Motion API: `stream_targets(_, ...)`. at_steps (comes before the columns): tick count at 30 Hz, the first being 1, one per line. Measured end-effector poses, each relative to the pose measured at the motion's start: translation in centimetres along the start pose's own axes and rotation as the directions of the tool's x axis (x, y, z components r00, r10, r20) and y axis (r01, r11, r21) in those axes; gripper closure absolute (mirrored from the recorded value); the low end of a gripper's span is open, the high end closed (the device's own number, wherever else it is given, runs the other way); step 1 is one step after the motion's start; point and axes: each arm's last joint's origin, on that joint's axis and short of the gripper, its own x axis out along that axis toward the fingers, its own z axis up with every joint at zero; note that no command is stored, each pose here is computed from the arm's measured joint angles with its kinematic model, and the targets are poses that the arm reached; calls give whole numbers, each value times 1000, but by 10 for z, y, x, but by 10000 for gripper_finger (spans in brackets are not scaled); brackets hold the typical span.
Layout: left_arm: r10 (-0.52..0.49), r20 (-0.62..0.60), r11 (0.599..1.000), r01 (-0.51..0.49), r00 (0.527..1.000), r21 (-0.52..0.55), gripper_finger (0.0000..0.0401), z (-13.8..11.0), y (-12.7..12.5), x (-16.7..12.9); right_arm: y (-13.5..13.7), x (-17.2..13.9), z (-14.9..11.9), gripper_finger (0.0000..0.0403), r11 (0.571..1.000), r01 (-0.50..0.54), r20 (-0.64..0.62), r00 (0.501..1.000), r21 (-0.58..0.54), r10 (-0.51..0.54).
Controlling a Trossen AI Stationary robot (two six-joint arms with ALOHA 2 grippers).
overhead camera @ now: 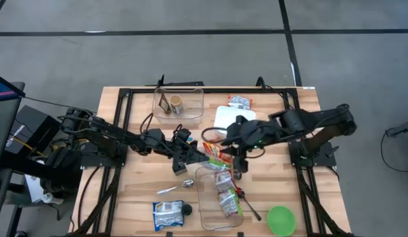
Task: Pick & Place Food Item
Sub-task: Put the green noodle pack into the bottom transparent bin
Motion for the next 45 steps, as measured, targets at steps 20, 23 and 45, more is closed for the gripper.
stream_targets(20, 34, 27, 999, -34, 999, -2, 401, 0, 1, 0, 19, 25, 2, 209, 1000, -4, -60, 998, 0, 4)
stream_targets(23, 34, 27, 999, -34, 999, -2, 401, 0, 1, 0, 21, 38, -2, 188, 1000, 9, -103, 995, -12, -11)
stream_targets(45, 33, 28, 998, -32, 999, -53, 401, 0, 1, 0, 23, 49, -7, 276, 999, 38, -163, 986, -13, -40)
